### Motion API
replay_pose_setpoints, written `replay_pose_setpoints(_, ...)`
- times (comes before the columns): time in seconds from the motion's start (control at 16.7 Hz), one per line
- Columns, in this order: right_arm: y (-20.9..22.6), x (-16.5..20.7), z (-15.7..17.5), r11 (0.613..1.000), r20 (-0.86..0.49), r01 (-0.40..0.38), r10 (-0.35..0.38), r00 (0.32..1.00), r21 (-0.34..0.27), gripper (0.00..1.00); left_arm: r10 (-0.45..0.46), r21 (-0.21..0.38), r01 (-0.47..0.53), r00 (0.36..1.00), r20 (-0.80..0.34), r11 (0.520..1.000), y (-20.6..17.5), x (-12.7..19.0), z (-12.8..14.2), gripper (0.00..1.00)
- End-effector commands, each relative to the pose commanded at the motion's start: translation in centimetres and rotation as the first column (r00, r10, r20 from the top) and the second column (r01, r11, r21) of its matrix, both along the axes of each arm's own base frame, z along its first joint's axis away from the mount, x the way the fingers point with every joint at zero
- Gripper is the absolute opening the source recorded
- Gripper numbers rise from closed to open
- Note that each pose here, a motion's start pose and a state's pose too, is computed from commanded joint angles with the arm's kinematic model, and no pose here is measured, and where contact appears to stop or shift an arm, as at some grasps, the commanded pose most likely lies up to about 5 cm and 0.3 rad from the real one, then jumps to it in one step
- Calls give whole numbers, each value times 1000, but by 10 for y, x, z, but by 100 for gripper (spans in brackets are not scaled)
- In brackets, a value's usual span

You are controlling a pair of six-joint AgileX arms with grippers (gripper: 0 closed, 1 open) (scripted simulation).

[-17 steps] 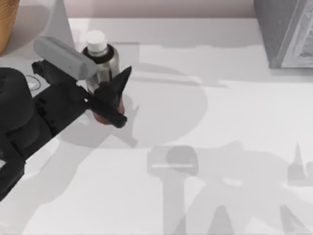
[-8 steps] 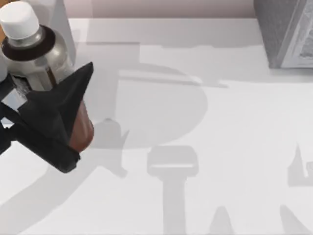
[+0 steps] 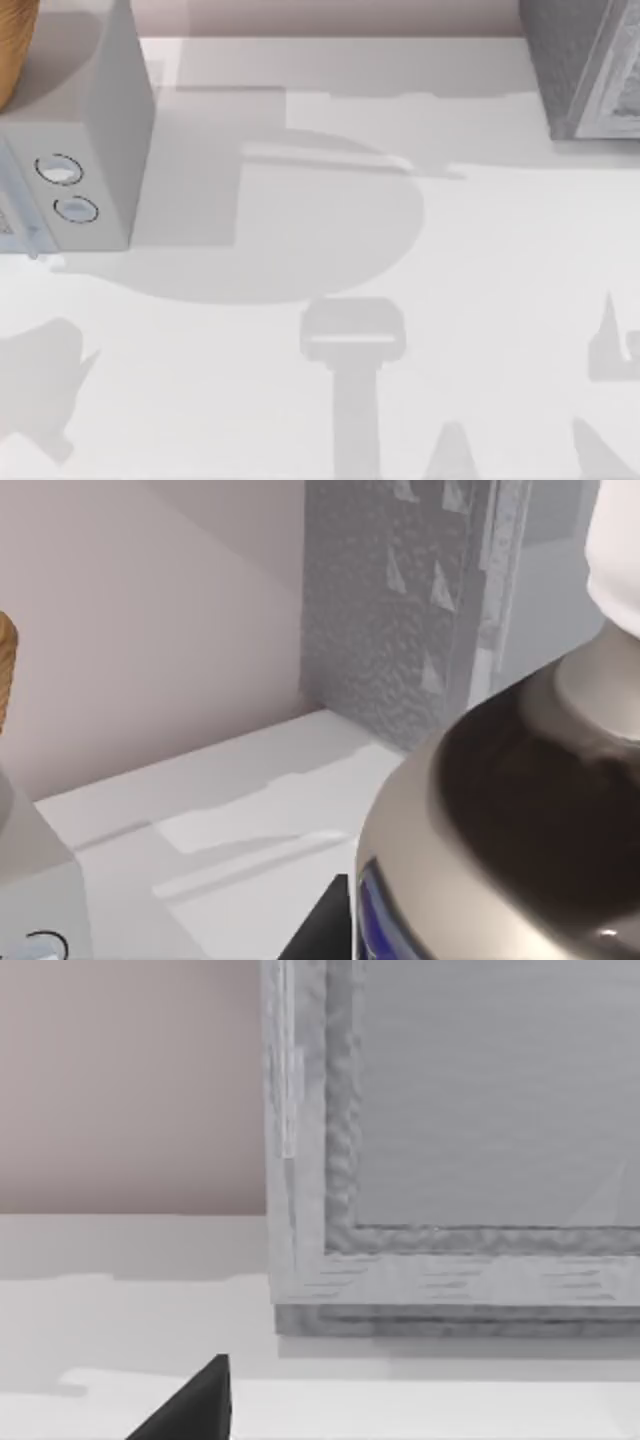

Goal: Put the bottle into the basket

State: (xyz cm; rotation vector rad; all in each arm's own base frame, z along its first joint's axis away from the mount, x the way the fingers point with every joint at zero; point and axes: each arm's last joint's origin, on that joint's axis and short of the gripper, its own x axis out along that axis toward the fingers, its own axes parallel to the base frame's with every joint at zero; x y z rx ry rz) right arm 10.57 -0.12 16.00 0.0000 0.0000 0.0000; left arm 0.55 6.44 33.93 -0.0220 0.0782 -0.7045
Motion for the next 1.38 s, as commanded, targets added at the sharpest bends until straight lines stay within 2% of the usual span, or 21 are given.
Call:
replay_pose_setpoints(0.18,0,0,0,1000,0,0,0,1000,0,100,-42,21,42,999,-2,999,49,6,-26,0)
replay_pose_setpoints(0.36,0,0,0,1000,0,0,0,1000,0,100,-80,45,80,997,0,996,79,19,-49,0)
replay_pose_setpoints(0.54,0,0,0,1000,0,0,0,1000,0,100,-102,60,101,995,3,993,92,28,-62,0)
replay_pose_setpoints(0.84,0,0,0,1000,0,0,0,1000,0,100,-103,61,103,995,3,993,93,29,-63,0)
replay_pose_setpoints(0.9,0,0,0,1000,0,0,0,1000,0,100,-95,106,94,995,2,990,85,27,-56,0)
replay_pose_setpoints(1.02,0,0,0,1000,0,0,0,1000,0,100,-86,101,86,996,4,991,85,25,-52,0)
replay_pose_setpoints(1.2,0,0,0,1000,0,0,0,1000,0,100,-13,64,12,1000,11,998,80,11,-23,0)
replay_pose_setpoints(1.38,0,0,0,1000,0,0,0,1000,0,100,128,10,-129,991,22,992,61,-11,29,0)
